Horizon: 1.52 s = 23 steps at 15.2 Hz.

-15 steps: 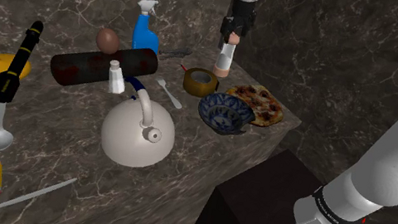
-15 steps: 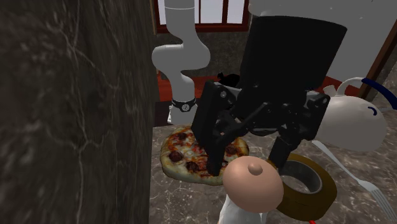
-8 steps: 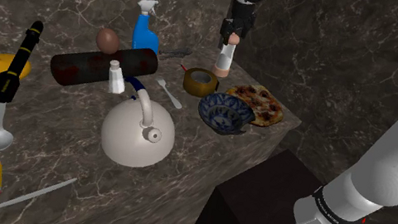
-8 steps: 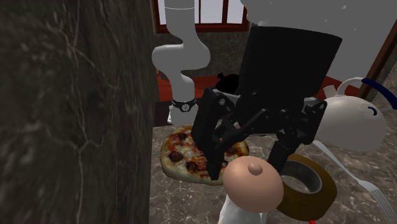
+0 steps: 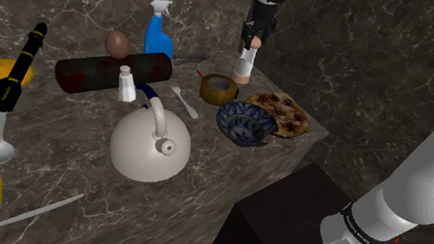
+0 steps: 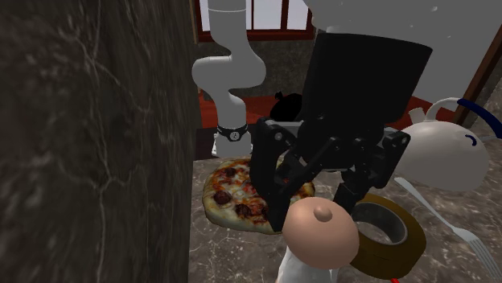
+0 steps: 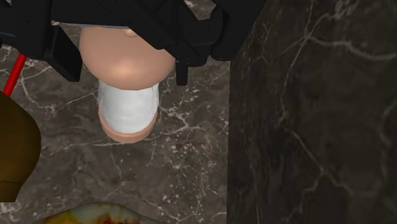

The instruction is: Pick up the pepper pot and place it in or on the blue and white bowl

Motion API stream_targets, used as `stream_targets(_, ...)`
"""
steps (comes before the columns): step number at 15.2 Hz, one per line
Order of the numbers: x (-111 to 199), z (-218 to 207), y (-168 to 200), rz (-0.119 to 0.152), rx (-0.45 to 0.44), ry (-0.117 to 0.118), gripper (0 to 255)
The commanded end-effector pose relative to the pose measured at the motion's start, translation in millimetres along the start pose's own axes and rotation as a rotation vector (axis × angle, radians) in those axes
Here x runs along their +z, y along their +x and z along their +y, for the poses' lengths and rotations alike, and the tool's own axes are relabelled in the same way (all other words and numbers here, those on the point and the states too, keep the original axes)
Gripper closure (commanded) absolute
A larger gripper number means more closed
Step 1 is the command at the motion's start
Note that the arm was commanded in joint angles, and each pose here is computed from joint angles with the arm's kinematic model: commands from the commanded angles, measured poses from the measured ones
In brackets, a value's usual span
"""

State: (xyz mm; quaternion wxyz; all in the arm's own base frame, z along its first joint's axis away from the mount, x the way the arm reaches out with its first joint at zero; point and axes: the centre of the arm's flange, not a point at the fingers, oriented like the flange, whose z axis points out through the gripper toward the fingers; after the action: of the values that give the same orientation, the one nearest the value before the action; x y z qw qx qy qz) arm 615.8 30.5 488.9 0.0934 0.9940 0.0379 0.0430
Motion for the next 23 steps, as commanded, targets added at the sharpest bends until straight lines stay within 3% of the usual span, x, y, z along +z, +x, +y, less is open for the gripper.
stream_targets(1,0,0,0,0.0,0.0,0.0,255)
stream_targets(3,0,0,0,0.0,0.0,0.0,255)
stream_targets(23,-103,20,8,0.0,0.0,0.0,255)
